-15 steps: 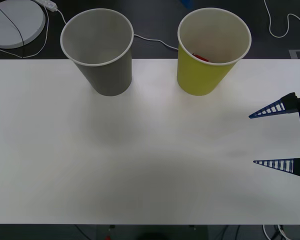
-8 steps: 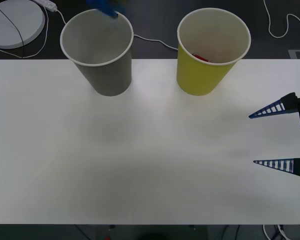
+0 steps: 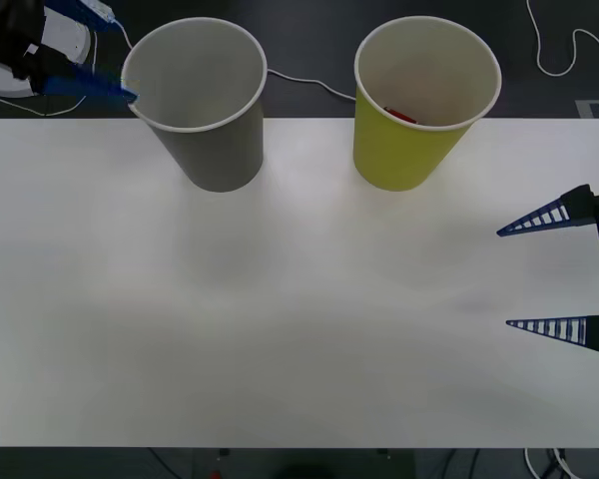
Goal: Put the can into the green bin and the plastic bottle into the gray bin
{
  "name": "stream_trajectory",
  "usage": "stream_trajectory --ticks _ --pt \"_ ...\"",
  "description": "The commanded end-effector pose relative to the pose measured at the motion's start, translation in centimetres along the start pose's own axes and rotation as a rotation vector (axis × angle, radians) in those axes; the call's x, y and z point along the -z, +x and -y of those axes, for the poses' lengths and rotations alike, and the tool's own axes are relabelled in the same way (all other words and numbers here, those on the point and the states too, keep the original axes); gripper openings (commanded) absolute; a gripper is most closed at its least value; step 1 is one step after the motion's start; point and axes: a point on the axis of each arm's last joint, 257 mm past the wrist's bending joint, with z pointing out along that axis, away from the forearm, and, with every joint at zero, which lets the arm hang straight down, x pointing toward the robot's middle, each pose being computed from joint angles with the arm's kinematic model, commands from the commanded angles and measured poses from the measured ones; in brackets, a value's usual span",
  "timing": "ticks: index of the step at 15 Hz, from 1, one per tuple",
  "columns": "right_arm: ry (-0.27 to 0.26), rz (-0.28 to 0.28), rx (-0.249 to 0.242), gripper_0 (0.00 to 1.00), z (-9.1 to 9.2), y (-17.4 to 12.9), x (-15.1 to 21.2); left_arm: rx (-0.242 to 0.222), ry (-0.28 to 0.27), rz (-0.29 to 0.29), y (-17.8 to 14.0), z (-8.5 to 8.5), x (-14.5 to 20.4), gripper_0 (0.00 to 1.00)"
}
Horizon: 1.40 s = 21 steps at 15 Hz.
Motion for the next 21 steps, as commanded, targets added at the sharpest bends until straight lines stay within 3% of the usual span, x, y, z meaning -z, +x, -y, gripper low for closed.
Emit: stream_trajectory --ticks 1,5,11,21 --pt "0.000 0.000 0.000 1.00 0.0 0.0 0.0 -0.059 0.014 0.010 1.9 2.8 1.3 1.00" --pt "0.000 0.000 0.000 1.00 0.0 0.0 0.0 -0.157 0.025 0.040 4.8 4.8 2.1 1.00" --pt "0.000 0.000 0.000 1.00 0.0 0.0 0.0 -0.263 0.101 0.098 10.5 8.7 1.8 1.00" --pt "0.000 0.000 0.000 1.00 0.0 0.0 0.0 -0.436 0.170 0.086 17.5 13.0 0.7 1.00"
